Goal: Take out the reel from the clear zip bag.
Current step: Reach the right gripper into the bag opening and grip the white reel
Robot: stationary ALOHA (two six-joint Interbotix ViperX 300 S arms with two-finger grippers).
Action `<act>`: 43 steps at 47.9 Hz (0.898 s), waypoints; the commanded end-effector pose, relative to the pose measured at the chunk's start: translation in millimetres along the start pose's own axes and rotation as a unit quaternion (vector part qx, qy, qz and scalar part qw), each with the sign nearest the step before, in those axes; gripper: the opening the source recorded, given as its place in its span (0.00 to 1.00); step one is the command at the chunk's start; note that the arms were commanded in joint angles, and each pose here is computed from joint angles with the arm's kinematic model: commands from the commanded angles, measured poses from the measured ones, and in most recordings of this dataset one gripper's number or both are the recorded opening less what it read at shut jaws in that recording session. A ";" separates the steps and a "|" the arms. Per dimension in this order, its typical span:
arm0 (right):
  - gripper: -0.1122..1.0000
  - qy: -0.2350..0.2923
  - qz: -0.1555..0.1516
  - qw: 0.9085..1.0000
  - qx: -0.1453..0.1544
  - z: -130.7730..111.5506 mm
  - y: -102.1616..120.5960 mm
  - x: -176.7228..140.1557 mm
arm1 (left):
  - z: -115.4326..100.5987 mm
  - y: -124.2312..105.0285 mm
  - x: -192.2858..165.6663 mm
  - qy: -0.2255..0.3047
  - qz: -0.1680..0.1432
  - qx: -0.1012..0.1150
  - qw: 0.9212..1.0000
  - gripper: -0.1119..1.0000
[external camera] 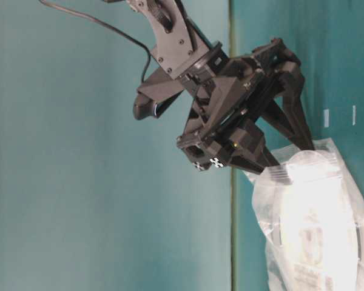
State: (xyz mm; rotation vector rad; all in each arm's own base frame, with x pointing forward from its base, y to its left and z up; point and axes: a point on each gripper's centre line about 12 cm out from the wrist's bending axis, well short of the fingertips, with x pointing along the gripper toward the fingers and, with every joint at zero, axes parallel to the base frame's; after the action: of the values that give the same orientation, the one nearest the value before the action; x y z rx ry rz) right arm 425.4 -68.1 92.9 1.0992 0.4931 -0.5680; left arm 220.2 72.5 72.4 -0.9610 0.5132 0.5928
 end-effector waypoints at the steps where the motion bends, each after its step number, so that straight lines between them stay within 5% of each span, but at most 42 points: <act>1: 0.84 -0.007 0.018 1.000 0.003 3.1 13.6 0.8 | 1.1 -2.8 1.3 -0.001 -0.005 0.004 1.000 0.09; 43: 0.84 -0.005 0.023 1.000 -0.001 0.5 18.2 3.5 | 0.7 -2.3 2.2 0.000 -0.003 0.005 1.000 0.09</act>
State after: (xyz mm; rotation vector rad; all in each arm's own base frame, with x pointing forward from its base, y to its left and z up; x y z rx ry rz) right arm 433.3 -65.1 93.7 1.1003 0.4875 -0.5553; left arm 220.1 72.5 71.8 -0.9597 0.5150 0.5929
